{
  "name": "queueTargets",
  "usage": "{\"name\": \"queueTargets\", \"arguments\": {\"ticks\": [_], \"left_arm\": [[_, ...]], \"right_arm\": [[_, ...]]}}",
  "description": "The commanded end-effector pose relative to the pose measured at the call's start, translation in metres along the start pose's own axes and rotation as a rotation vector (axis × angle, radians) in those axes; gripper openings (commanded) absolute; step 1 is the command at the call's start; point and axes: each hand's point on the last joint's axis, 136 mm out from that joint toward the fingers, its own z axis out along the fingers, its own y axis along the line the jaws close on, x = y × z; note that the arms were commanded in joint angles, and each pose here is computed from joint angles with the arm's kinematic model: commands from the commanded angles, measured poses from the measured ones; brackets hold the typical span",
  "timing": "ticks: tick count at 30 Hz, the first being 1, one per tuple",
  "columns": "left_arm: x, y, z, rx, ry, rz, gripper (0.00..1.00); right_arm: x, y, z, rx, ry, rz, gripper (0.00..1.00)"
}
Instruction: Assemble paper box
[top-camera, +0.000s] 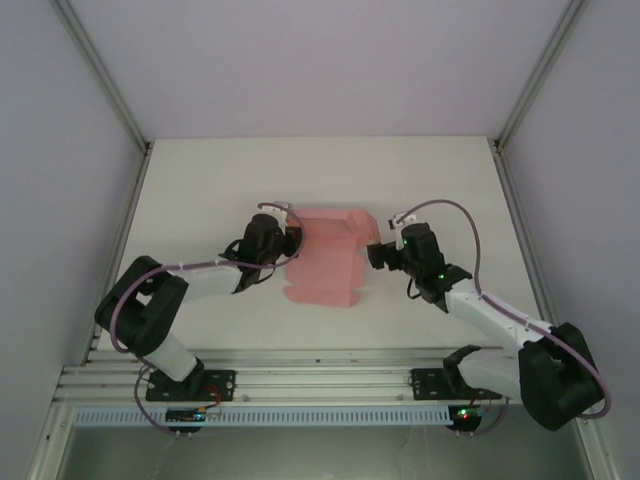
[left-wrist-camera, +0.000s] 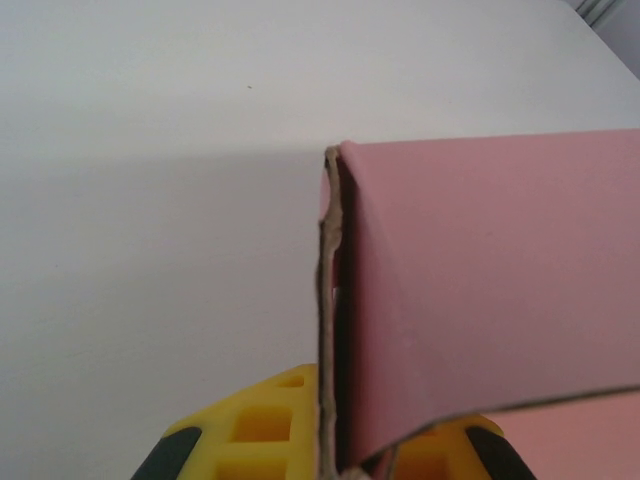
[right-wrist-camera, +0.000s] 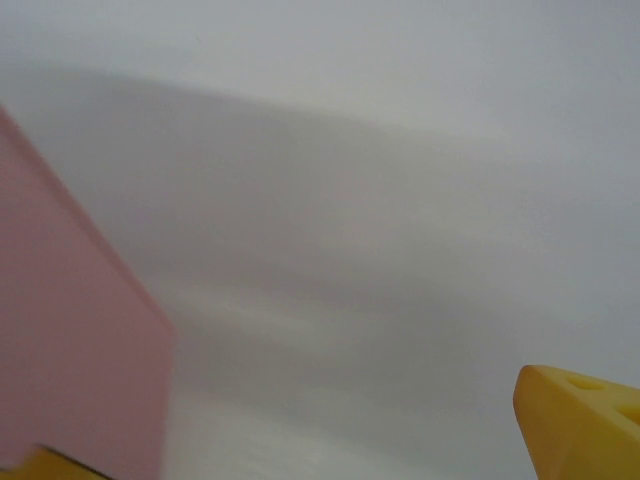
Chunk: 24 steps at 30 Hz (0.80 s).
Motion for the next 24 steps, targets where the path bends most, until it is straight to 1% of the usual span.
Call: {"name": "queueTargets", "arguments": {"ticks": [1, 6, 12, 16, 19, 23, 24], "left_arm": [[-0.019, -0.019, -0.004, 0.065, -0.037, -0.022, 0.0], [-0.021, -0.025, -0.005, 0.098, -0.04, -0.033, 0.0], [-0.023, -0.026, -0.007, 0.106, -0.044, -0.044, 0.0], [-0.022, -0.024, -0.008, 0.097, -0.043, -0.048, 0.0], [-0.022, -0.019, -0.009, 0.068, -0.044, -0.044, 0.0], [-0.021, -0.01, -0.011, 0.018, -0.044, -0.034, 0.0], [-0.02, -0.008, -0.011, 0.007, -0.042, -0.032, 0.0]], "right_arm": [[-0.046, 0.021, -0.001, -0.108, -0.149, 0.025, 0.99], [-0.043, 0.044, 0.014, -0.178, -0.104, 0.001, 0.99], [-0.035, 0.062, 0.03, -0.147, -0.082, -0.062, 0.99], [-0.029, 0.063, 0.036, -0.11, -0.072, -0.074, 0.99], [-0.027, 0.06, 0.031, -0.099, -0.071, -0.072, 0.99], [-0.034, 0.054, 0.004, -0.105, -0.1, -0.057, 0.99], [-0.032, 0.055, -0.004, -0.126, -0.096, -0.037, 0.99]]}}
